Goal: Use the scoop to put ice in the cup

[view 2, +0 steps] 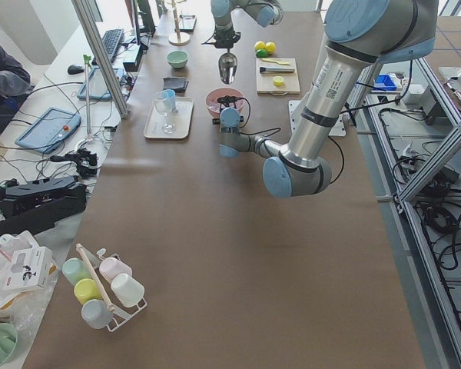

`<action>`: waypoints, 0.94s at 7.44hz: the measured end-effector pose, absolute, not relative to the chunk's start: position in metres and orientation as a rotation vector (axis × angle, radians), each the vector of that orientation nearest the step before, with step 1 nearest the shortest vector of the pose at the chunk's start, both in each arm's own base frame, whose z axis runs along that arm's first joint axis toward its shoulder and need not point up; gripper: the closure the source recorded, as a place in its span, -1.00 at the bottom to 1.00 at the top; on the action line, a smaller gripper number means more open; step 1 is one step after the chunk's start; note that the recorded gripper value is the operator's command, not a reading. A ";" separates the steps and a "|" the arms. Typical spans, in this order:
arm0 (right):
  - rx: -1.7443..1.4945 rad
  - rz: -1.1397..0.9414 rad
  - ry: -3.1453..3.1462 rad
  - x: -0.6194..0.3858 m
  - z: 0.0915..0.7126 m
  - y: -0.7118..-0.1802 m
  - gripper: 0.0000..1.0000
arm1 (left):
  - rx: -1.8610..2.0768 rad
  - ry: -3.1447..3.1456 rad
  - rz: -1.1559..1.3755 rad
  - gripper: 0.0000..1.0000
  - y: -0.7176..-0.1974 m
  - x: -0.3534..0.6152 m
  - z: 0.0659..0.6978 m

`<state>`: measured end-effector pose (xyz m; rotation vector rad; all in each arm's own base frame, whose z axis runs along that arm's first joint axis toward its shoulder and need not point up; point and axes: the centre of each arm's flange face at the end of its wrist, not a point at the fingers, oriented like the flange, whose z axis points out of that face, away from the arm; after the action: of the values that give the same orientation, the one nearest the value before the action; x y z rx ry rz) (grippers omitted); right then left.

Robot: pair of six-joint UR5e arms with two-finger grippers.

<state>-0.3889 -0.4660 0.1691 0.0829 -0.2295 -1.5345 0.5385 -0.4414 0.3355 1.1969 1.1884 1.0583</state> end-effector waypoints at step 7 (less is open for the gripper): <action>-0.021 -1.529 -0.184 -0.448 0.171 -0.472 1.00 | 1.192 1.182 1.053 -0.96 -0.442 0.539 0.337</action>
<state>-0.4475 -0.4720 0.1705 -0.0205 -0.1835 -1.5286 0.5390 -0.4423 0.3370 1.1922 1.1819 1.0529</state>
